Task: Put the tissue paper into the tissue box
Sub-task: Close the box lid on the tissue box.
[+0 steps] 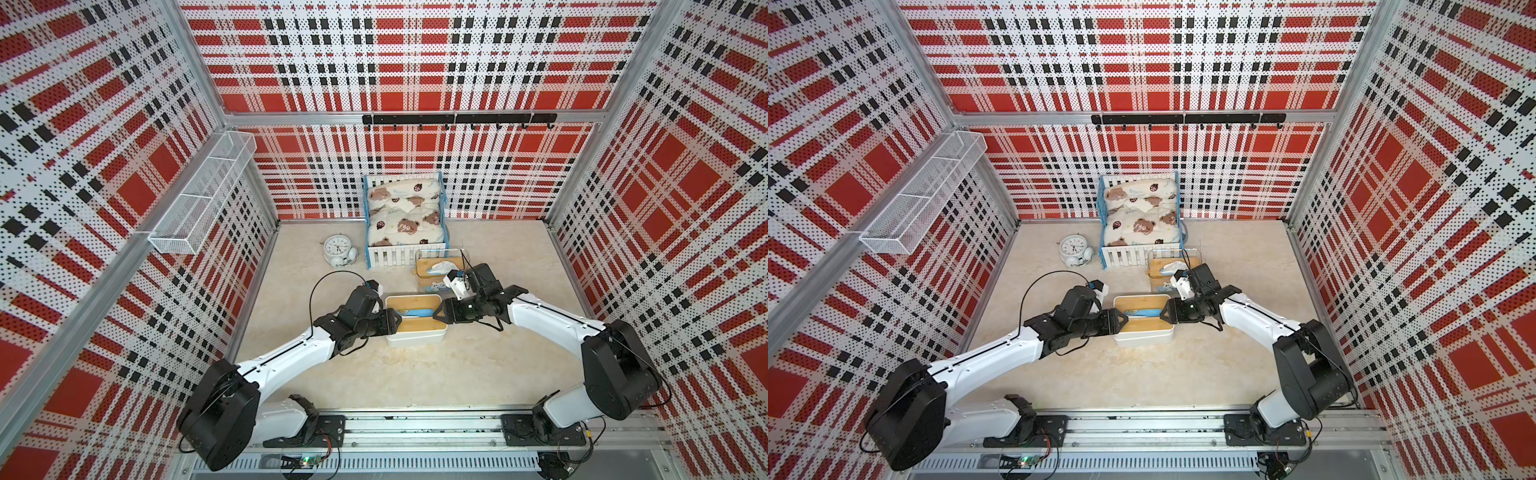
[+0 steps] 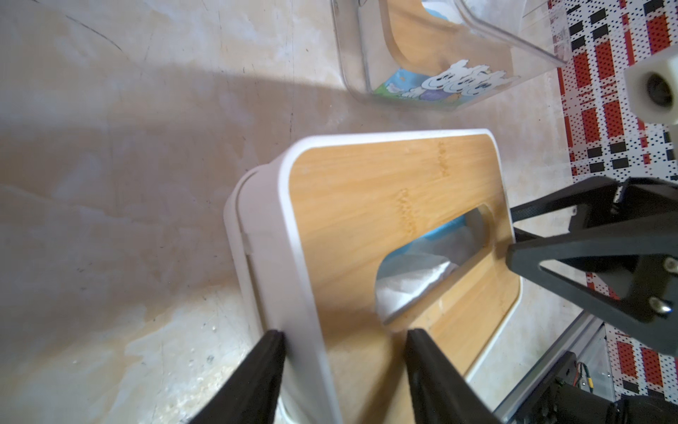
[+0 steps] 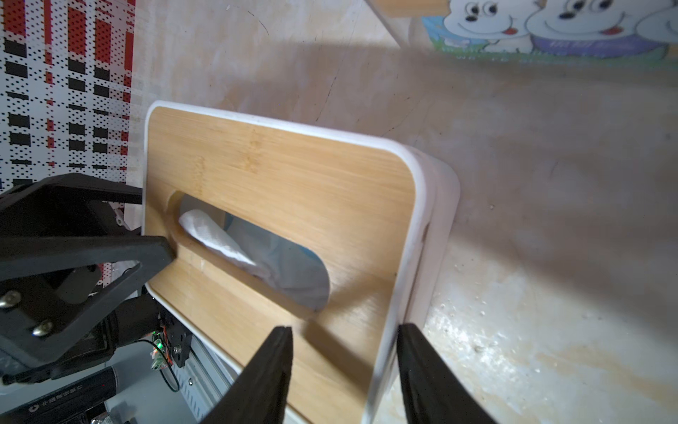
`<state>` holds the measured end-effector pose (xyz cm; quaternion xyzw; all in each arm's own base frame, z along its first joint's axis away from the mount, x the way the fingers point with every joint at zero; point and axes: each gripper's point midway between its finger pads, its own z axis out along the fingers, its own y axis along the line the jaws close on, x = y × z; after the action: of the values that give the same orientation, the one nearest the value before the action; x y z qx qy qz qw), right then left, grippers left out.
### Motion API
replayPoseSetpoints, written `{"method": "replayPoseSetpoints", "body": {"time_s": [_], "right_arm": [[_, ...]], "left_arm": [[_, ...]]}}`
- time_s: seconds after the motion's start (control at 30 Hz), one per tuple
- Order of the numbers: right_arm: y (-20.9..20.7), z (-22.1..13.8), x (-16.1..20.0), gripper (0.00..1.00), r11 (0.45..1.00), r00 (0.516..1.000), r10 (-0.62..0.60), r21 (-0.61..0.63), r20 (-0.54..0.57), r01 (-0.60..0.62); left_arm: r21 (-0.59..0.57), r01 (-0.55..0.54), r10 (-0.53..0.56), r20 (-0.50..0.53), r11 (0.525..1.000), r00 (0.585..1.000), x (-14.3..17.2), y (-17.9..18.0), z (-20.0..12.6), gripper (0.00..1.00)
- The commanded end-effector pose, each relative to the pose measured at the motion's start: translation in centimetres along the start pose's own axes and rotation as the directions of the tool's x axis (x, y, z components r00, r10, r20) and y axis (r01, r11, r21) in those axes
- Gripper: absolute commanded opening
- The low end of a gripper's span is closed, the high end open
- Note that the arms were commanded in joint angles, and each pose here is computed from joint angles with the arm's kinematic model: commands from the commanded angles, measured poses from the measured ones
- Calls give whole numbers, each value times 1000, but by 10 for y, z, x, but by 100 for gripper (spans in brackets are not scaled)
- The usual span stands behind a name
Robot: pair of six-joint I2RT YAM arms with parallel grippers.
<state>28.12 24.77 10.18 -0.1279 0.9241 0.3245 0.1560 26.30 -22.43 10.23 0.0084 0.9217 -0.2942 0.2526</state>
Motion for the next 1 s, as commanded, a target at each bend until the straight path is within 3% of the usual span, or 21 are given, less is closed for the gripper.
{"method": "replayPoseSetpoints", "body": {"time_s": [0.0, 0.2, 0.53, 0.73, 0.97], "right_arm": [[9, -2, -5, 56, 999, 999, -38, -14, 7, 39], [6, 2, -4, 57, 999, 999, -34, -9, -2, 34], [15, -3, -7, 63, 998, 999, -32, -49, 22, 33], [24, -2, -9, 67, 995, 1000, -10, -103, 27, 13], [30, -5, -8, 74, 990, 999, 9, -141, 47, -2]], "left_arm": [[16, -1, 2, -26, 1000, 1000, 11, 2, 1, 51], [11, 14, -14, -39, 1000, 999, 18, 7, 2, 41], [-38, 58, -61, -88, 998, 994, 41, 24, 10, 46], [30, 103, -98, -121, 994, 988, 47, 14, 16, 44], [-4, 198, -197, -115, 980, 974, 53, 42, 16, 47]]}}
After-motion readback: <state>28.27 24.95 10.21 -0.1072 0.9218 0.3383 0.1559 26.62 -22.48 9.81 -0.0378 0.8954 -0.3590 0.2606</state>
